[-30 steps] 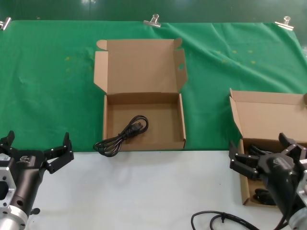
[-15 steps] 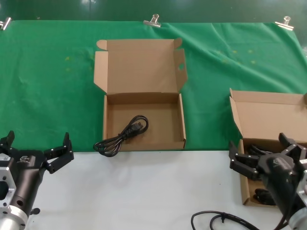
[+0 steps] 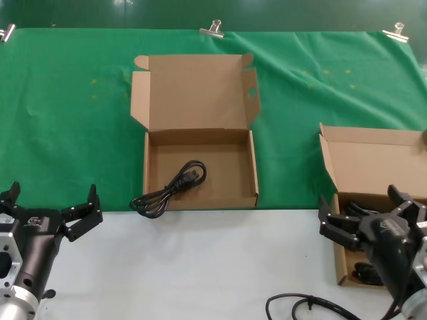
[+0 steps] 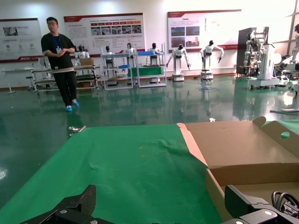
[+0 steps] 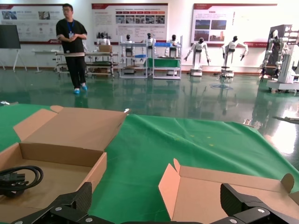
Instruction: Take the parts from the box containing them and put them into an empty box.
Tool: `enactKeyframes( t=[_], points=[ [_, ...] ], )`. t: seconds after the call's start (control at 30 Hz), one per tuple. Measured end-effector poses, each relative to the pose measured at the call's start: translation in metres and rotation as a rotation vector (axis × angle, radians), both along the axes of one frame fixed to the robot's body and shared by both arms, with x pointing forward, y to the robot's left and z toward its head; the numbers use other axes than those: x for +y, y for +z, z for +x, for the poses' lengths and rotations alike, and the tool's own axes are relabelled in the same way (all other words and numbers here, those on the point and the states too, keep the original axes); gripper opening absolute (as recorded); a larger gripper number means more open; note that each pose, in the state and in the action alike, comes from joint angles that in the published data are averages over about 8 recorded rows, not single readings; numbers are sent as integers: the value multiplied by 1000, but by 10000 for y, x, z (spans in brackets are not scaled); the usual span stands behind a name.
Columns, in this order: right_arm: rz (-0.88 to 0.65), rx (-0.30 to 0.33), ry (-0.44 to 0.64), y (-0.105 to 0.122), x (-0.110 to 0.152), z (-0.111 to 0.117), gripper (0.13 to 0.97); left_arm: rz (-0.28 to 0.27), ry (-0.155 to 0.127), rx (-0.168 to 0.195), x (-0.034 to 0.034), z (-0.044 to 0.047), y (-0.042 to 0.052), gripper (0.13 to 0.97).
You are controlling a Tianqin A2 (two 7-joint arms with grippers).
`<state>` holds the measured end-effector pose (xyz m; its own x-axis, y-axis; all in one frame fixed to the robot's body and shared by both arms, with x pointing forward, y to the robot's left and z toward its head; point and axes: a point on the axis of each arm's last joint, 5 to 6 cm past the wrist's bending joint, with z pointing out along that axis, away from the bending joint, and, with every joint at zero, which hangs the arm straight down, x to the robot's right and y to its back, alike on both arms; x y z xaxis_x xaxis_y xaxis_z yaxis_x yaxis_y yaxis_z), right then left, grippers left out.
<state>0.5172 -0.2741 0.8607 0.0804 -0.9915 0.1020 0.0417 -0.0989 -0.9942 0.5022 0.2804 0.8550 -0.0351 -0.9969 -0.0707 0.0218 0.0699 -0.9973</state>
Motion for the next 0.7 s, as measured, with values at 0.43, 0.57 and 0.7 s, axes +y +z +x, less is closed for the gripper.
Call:
enactKeyframes(
  t=[0.43,0.57,0.7],
  points=[
    [0,0,0,0,0,0,966,0,0,0,0,0,0,966],
    [0,0,0,0,0,0,966,0,0,0,0,0,0,966],
    [0,0,0,0,0,0,966,0,0,0,0,0,0,966]
  ],
)
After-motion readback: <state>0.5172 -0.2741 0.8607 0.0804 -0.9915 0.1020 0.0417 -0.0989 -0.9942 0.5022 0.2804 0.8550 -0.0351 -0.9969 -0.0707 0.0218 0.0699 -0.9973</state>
